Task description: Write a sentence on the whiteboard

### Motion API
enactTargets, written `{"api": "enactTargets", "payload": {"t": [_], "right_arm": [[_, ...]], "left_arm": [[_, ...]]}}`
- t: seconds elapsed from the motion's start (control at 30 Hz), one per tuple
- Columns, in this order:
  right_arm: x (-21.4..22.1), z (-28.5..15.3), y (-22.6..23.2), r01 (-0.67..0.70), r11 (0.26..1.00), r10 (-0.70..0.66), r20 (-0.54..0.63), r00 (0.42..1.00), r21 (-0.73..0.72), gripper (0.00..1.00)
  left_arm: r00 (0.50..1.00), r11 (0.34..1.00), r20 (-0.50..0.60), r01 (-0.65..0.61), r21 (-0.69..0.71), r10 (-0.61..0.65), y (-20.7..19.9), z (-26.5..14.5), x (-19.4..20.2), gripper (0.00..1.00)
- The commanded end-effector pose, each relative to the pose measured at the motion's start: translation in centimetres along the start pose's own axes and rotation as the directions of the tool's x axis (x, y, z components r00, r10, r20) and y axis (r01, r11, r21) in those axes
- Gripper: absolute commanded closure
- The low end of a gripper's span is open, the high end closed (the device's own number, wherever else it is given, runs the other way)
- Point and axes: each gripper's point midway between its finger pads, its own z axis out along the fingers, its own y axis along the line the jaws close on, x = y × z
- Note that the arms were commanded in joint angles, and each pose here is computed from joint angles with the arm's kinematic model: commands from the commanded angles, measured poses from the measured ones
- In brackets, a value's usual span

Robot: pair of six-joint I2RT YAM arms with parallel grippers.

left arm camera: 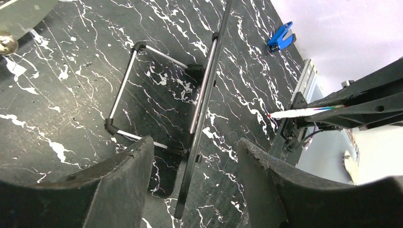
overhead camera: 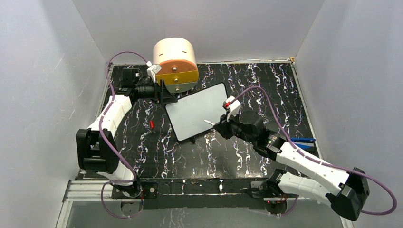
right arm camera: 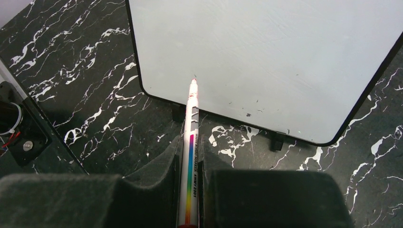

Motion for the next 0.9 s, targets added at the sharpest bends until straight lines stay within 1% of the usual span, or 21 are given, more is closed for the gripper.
{"api": "enactTargets", "payload": {"t": [0.0, 0.1, 0.17, 0.27, 0.47, 0.53, 0.63, 0.73, 0.83, 0.87], "right_arm": [[-3.6, -0.3, 1.2, 0.037, 0.999, -0.033, 0.101, 0.994, -0.037, 1.0], [-4.1, -0.1, 1.6, 0.047, 0.997, -0.04, 0.117, 0.992, -0.056, 1.0], [-4.2, 0.1, 1.8, 0.05, 0.997, -0.043, 0.119, 0.992, -0.062, 1.0], [-4.3, 0.5, 2.0, 0.058, 0.996, -0.05, 0.118, 0.992, -0.066, 1.0], [-4.6, 1.3, 2.8, 0.077, 0.994, -0.067, 0.124, 0.99, -0.079, 1.0], [-4.5, 1.6, 2.9, 0.084, 0.993, -0.074, 0.119, 0.99, -0.078, 1.0], [-4.5, 2.0, 3.2, 0.091, 0.993, -0.082, 0.119, 0.99, -0.075, 1.0], [-4.5, 2.3, 3.5, 0.104, 0.992, -0.096, 0.116, 0.989, -0.069, 1.0], [-4.8, 2.4, 3.8, 0.121, 0.991, -0.115, 0.118, 0.986, -0.048, 1.0], [-4.9, 2.4, 3.9, 0.127, 0.991, -0.122, 0.12, 0.985, -0.036, 1.0]], "left_arm": [[0.998, 0.992, -0.001, -0.057, 0.115, 0.058, -1.7, 0.0, -0.1, 0.42], [0.998, 0.99, -0.006, -0.054, 0.129, 0.056, -1.7, 0.2, 0.0, 0.53], [0.999, 0.988, -0.012, -0.044, 0.15, 0.046, -1.8, 0.3, 0.2, 0.57], [0.999, 0.984, -0.022, -0.03, 0.177, 0.034, -1.8, 0.5, 0.7, 0.6], [0.999, 0.986, -0.036, -0.009, 0.169, 0.015, -1.2, 0.8, 1.2, 0.63], [0.999, 0.986, -0.04, -0.003, 0.169, 0.009, -1.1, 0.9, 1.3, 0.65], [0.999, 0.98, -0.035, -0.029, 0.198, 0.037, -1.4, 0.8, 1.3, 0.75], [0.998, 0.975, -0.032, -0.043, 0.218, 0.051, -1.8, 0.7, 1.4, 0.83], [0.998, 0.975, -0.035, -0.044, 0.219, 0.052, -1.7, 0.7, 1.7, 0.95], [0.998, 0.974, -0.036, -0.042, 0.221, 0.051, -1.7, 0.8, 1.8, 0.97]]}}
